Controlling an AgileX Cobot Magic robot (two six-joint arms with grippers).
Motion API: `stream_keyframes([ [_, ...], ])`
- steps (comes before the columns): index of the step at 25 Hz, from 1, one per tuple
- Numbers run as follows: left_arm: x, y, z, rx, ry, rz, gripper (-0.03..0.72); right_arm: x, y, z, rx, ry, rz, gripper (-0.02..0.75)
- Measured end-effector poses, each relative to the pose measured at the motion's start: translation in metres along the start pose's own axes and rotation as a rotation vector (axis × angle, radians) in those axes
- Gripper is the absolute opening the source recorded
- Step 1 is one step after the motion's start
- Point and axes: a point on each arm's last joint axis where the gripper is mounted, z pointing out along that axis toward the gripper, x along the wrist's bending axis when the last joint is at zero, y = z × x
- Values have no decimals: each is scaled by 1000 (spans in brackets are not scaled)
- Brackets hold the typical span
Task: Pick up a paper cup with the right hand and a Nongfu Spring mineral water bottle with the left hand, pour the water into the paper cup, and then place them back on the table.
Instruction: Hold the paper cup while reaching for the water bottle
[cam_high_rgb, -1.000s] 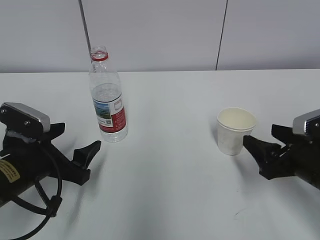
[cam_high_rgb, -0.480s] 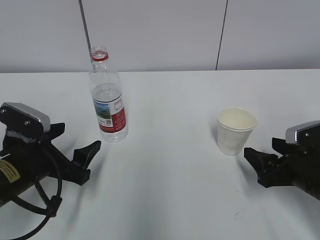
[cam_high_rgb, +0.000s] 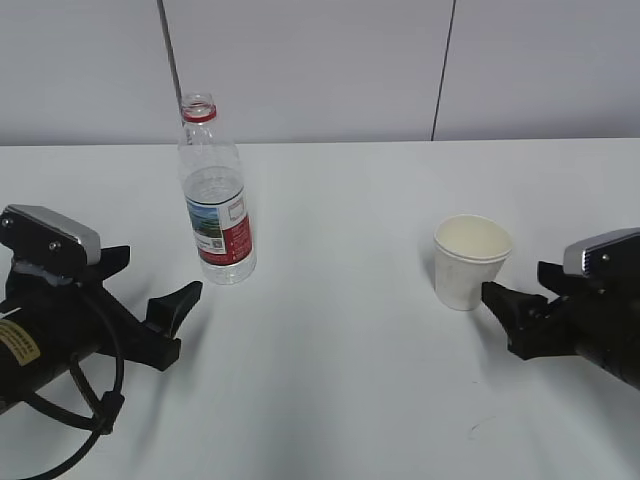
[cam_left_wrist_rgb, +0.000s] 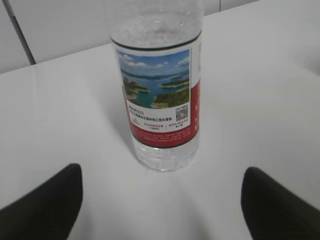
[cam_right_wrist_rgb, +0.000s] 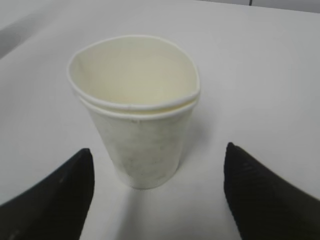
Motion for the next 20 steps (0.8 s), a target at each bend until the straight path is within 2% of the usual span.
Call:
stream_keyframes([
  [20, 0, 0, 0, 0, 0, 0, 590, -7, -7, 60, -37, 113, -74, 605],
])
